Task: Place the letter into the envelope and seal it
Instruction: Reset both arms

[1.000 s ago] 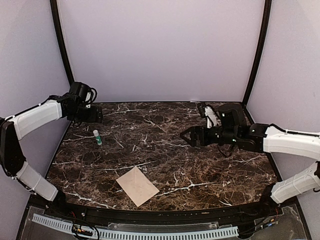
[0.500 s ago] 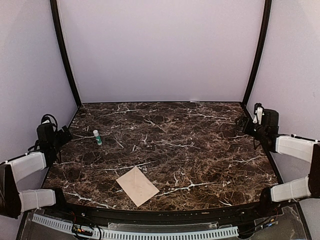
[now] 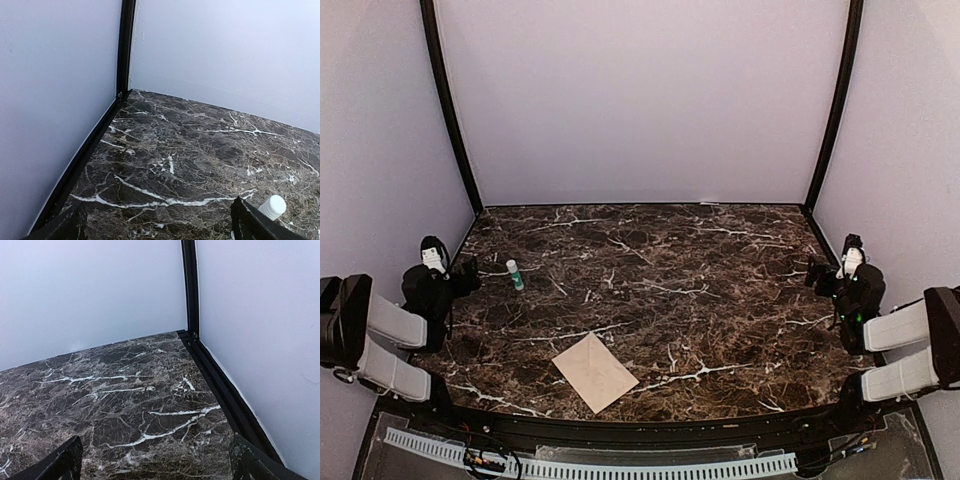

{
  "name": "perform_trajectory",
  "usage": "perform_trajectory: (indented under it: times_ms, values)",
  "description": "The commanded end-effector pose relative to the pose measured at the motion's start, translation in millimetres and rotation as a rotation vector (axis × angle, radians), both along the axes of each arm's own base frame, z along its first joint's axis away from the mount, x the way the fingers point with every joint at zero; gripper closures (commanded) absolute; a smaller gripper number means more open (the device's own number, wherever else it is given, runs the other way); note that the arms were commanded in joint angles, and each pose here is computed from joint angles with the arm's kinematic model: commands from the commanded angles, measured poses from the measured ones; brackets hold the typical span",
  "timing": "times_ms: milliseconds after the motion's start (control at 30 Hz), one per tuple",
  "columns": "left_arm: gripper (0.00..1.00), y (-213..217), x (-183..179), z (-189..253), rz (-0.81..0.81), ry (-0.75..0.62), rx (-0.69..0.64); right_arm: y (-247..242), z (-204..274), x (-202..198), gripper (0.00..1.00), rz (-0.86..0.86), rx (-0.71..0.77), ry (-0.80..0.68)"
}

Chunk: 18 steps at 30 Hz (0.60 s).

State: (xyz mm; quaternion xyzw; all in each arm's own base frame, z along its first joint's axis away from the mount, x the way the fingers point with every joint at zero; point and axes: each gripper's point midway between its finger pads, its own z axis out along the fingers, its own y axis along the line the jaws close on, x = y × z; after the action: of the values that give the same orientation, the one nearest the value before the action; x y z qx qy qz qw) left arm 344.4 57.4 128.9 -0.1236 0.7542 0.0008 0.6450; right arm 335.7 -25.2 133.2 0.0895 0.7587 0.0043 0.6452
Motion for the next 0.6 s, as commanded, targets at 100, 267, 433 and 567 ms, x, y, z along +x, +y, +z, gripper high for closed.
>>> perform_trajectory:
  times_ms: [100, 267, 433, 567]
  values:
    - [0.01, -23, 17, 30, -0.147, -0.122, 0.050, 0, 36, 16, 0.01, 0.010, -0.079, -0.224]
    - [0.01, -30, 16, 31, -0.165, -0.130, 0.066, 17, 19, 31, 0.01, 0.095, -0.114, -0.173]
    - [0.01, -53, 9, 21, -0.229, -0.145, 0.113, 17, 16, 38, 0.01, 0.098, -0.113, -0.147]
    - [0.01, -60, 16, 9, -0.230, -0.126, 0.147, 21, 16, 40, 0.01, 0.118, -0.123, -0.143]
